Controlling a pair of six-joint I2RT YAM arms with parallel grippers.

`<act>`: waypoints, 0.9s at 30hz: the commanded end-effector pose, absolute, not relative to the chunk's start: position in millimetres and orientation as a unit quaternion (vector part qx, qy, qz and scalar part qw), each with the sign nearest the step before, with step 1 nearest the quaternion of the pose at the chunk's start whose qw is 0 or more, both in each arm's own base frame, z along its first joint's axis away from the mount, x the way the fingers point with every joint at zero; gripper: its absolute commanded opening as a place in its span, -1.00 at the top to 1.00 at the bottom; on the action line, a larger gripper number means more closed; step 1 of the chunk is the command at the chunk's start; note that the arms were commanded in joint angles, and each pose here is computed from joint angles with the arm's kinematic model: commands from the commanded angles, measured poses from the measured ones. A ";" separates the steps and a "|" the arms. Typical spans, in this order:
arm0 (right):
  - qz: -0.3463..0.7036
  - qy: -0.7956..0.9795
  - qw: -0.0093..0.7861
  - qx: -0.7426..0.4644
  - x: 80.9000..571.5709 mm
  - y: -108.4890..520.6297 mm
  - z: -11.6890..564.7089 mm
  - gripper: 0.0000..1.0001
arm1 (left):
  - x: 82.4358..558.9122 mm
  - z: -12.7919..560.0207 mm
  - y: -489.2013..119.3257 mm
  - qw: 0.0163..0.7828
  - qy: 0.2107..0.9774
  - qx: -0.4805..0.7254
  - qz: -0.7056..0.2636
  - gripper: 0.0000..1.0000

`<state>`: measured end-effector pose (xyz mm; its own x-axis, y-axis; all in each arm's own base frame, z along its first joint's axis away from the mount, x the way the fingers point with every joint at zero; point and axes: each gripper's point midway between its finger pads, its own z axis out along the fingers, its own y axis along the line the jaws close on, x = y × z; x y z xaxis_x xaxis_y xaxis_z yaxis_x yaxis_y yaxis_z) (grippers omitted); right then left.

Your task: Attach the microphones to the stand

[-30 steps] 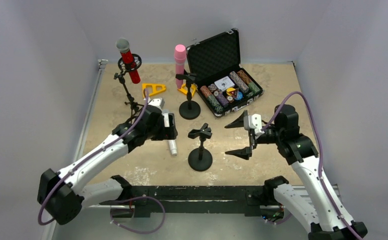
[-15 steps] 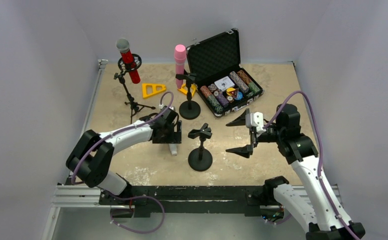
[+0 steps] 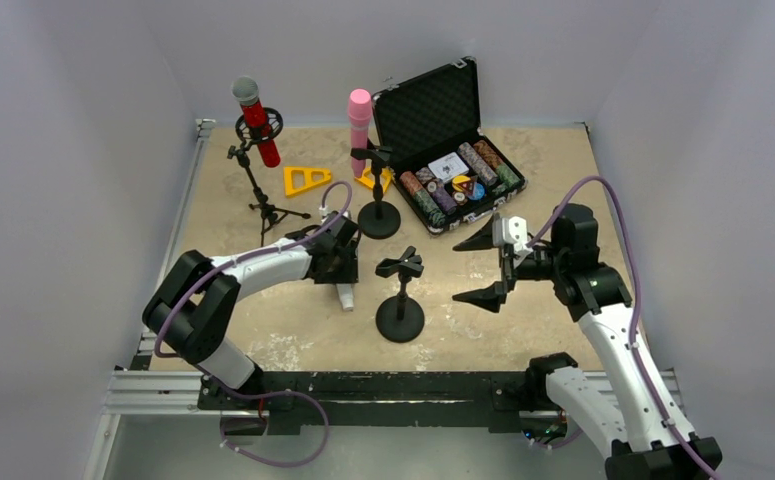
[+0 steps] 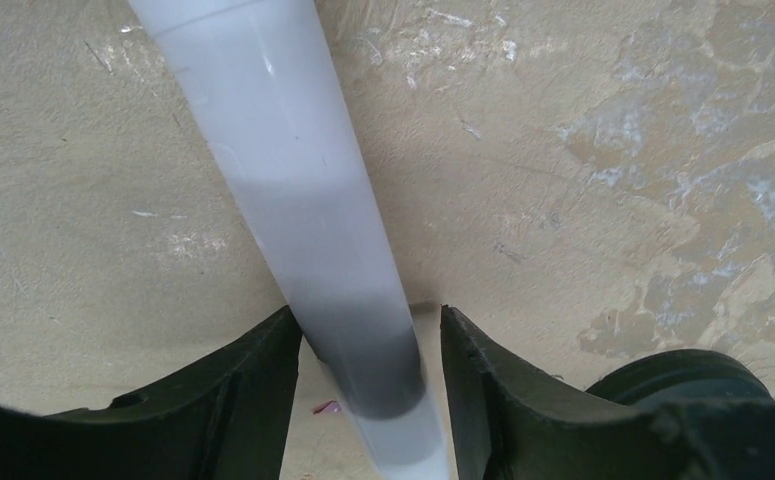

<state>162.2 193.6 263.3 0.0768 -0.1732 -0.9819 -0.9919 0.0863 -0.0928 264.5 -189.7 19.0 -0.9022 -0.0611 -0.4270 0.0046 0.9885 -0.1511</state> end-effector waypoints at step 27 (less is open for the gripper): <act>0.441 0.511 0.502 -0.540 151.4 184.2 275.9 -0.97 | 170.5 181.9 -168.7 0.440 0.834 0.119 -0.310 1.00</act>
<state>155.7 185.0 266.3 0.0384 -0.1087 -0.9933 -0.9979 0.0484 -0.0439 189.6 -161.0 150.2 -0.6808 -0.1349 -0.7199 0.2716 0.8663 -0.4192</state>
